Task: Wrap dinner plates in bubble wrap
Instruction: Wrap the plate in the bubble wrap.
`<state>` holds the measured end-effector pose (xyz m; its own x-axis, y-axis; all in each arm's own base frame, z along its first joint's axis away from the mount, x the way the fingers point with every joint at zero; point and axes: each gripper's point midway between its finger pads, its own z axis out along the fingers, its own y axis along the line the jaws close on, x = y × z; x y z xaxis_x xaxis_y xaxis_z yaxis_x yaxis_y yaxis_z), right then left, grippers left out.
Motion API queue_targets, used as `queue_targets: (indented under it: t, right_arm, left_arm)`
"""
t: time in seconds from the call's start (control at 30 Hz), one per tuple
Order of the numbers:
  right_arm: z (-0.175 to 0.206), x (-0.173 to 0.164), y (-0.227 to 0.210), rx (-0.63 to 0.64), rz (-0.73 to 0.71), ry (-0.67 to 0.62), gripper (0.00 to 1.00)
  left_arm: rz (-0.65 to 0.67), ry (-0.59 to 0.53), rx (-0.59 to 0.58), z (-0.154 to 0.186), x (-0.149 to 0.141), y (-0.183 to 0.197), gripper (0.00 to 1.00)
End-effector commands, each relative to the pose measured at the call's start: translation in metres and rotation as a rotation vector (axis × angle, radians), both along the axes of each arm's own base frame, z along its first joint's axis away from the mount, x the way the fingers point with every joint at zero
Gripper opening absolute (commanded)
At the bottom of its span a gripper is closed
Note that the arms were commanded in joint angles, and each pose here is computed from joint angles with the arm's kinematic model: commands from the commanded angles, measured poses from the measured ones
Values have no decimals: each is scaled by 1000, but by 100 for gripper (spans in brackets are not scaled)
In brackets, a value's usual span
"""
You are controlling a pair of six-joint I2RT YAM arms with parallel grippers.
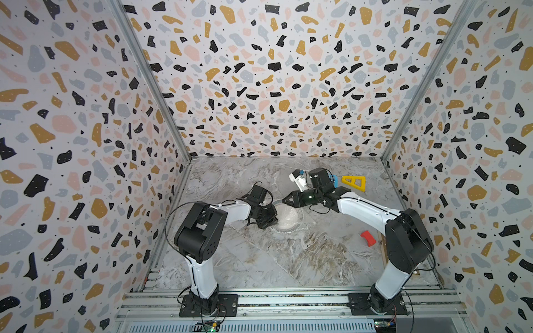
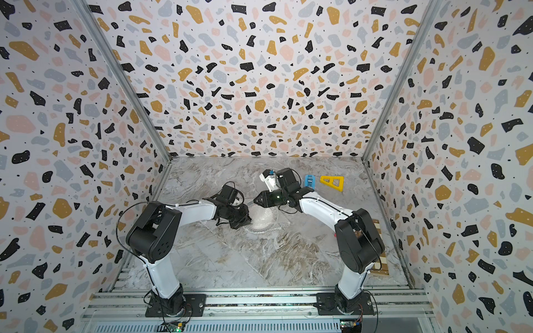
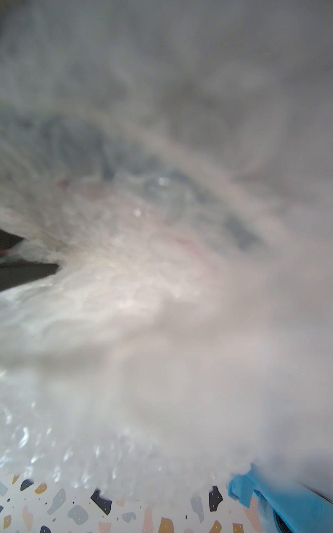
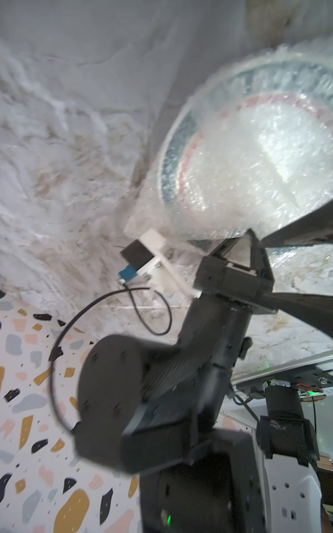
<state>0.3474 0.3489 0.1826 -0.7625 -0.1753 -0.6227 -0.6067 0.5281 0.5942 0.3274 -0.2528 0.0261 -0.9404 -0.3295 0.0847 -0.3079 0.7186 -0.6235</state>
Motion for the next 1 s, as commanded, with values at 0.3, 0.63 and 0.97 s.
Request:
queue_targets:
  t: [0.3, 0.63, 0.97]
  right_arm:
    - [-73, 6, 15, -38, -29, 161, 19]
    - [-124, -33, -12, -154, -53, 238, 19]
    - [-161, -41, -31, -222, -91, 286, 18]
  left_arm:
    - [2, 137, 137, -42, -43, 27, 0]
    - [-3, 131, 84, -33, -37, 18, 0]
    - [-13, 106, -29, -1, -26, 9, 6]
